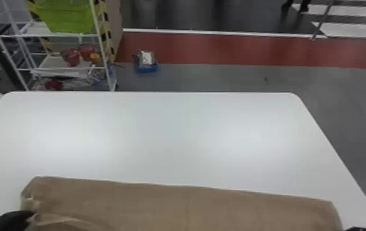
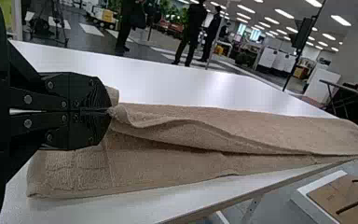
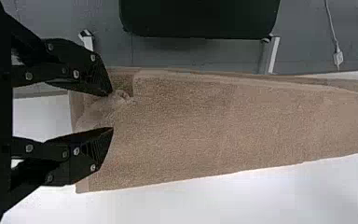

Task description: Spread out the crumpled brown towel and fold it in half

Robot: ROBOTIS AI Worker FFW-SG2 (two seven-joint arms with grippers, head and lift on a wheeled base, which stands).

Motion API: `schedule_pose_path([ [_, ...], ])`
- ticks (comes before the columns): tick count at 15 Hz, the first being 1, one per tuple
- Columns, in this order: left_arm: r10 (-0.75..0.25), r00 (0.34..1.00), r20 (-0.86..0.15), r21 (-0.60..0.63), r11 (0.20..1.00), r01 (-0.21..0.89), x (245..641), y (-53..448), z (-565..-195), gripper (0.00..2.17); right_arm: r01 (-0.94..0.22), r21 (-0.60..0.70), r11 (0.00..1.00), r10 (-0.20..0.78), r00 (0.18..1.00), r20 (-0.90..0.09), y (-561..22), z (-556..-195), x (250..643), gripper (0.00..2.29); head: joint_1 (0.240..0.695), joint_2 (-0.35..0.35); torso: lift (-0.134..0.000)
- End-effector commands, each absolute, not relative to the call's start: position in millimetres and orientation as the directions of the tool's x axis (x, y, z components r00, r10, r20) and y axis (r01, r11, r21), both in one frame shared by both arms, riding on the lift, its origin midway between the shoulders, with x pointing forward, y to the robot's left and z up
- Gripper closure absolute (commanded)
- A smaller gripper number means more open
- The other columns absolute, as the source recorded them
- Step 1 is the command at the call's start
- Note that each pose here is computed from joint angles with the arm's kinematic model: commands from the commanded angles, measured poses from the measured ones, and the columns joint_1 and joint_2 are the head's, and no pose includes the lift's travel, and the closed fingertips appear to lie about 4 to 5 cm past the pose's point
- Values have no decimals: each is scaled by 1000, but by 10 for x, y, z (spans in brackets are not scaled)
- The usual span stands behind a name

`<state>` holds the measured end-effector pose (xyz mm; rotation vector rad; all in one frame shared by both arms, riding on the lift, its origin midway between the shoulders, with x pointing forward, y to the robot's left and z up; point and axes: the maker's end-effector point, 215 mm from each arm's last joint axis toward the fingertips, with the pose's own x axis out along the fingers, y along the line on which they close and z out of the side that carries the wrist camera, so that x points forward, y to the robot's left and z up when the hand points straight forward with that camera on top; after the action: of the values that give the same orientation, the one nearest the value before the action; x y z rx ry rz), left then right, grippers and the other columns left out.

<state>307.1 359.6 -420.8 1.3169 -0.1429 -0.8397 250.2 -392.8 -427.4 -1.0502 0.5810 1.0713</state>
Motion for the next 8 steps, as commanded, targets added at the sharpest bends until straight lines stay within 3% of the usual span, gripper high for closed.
schedule_pose_path([
  [1,-613,705,-357,889,9,459,3068,3591,-4209,1548,-909,-405,95,422,406,-811,-3936,-4253,2489,19,695,-72,-123],
  [5,-613,702,-363,885,7,465,3046,3590,-4231,1548,-881,-422,213,439,473,-764,-4032,-3981,2633,49,695,-76,-123],
  [8,-614,700,-364,884,7,467,3040,3584,-4238,1548,-809,-381,447,469,575,-670,-4282,-3619,2885,60,695,-99,-123],
])
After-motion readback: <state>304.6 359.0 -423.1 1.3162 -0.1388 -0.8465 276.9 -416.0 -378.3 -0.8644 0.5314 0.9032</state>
